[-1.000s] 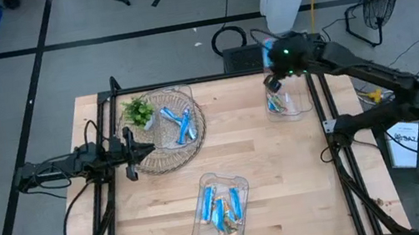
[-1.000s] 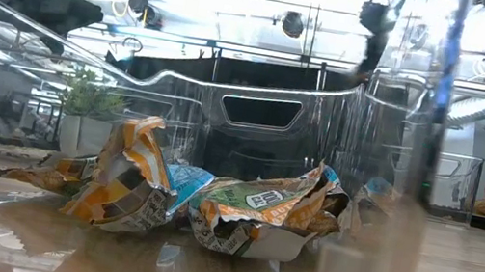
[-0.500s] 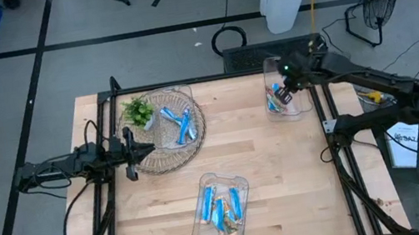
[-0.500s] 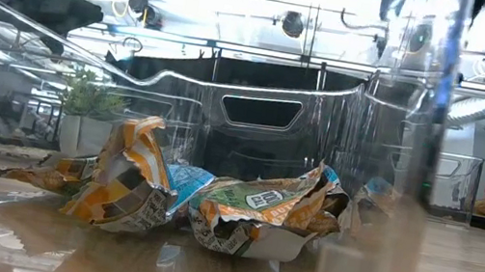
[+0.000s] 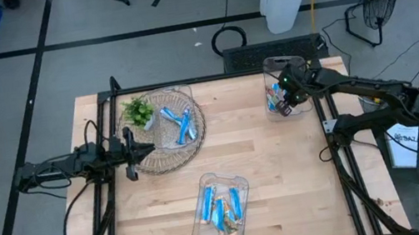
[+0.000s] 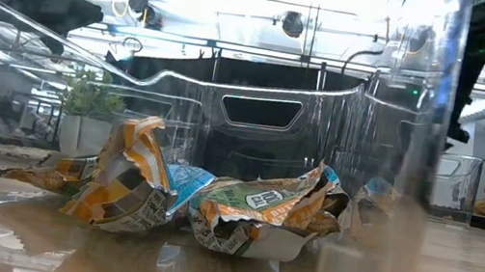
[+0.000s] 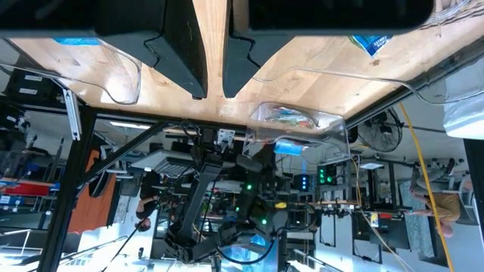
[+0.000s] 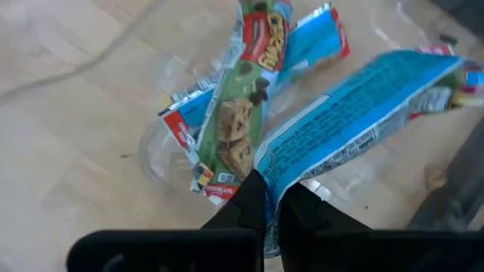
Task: Pick and place Granola Bars by type
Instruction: Put the red granola bar into the top right transparent bin, then return to Home Position
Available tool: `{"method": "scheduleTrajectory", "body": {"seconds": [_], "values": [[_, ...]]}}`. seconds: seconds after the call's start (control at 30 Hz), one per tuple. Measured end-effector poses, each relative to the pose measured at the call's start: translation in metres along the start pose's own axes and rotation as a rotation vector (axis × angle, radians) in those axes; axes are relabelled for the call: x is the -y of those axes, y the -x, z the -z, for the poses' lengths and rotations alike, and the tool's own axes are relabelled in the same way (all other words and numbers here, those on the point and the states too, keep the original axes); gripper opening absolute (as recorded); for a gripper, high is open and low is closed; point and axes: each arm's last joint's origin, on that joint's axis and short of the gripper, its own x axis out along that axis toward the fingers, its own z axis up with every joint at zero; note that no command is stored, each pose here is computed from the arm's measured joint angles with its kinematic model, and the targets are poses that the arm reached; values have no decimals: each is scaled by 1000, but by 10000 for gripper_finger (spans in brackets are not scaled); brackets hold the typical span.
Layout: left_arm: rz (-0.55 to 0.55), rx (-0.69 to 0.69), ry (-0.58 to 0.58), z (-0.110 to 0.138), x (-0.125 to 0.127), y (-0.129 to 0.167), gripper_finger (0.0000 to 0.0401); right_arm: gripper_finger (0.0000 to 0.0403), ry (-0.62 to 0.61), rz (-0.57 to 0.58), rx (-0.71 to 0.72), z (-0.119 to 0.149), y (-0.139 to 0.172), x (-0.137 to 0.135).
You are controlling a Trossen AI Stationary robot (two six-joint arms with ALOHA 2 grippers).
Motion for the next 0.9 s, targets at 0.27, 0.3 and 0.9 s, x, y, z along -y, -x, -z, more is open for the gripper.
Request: {"method": "scheduleTrajectory", "body": {"seconds": [0.27,0.3,0.9], "values": [[0,0,0,0,0,0,49,7,-27,11,-28,8,-10,4],[0,0,0,0,0,0,49,10,-31,11,-28,8,-10,4],[0,0,0,0,0,0,49,97,-39,6,6,5,-10,4]]}}
